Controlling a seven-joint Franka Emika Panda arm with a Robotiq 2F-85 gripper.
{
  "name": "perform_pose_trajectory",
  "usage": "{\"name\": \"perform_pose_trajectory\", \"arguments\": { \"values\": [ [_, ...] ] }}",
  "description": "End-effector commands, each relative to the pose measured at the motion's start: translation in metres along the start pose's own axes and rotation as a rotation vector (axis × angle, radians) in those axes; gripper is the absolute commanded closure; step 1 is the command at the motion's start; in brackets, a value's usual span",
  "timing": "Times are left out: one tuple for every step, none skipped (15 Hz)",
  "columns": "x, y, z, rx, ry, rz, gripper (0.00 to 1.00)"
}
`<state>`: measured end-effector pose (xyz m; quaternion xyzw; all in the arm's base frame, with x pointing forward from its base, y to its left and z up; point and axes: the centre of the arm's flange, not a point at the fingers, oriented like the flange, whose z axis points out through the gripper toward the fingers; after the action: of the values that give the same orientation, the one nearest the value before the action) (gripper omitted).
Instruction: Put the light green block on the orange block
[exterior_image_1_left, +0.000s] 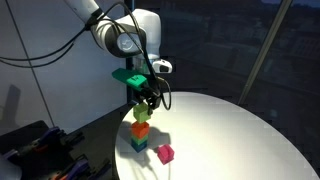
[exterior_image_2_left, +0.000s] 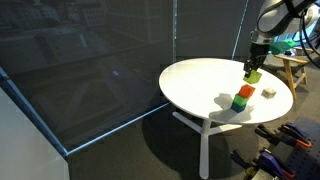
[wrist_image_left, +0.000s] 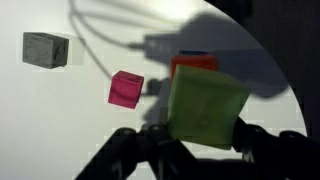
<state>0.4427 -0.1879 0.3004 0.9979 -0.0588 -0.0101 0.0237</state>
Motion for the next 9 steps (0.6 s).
{"name": "perform_pose_trajectory", "arguments": {
  "values": [
    [-0.0072, 0.0011, 0.0015, -0.015, 0.016, -0.012, 0.69],
    [-0.0076, 0.0012, 0.0024, -0.015, 0.016, -0.011, 0.69],
    [-0.0081, 0.0013, 0.0034, -0.015, 0.015, -0.011, 0.69],
    [-0.0086, 0.0015, 0.0045, -0.016, 0.013, -0.011, 0.69],
    [-0.0090, 0.0016, 0.0059, -0.017, 0.011, -0.011, 0.69],
    [-0.0093, 0.0017, 0.0070, -0.017, 0.008, -0.011, 0.69],
    [-0.0095, 0.0020, 0.0078, -0.018, 0.007, -0.012, 0.69],
    [-0.0094, 0.0024, 0.0086, -0.019, 0.005, -0.012, 0.69],
    [-0.0086, 0.0030, 0.0094, -0.019, 0.004, -0.012, 0.69]
  ]
}}
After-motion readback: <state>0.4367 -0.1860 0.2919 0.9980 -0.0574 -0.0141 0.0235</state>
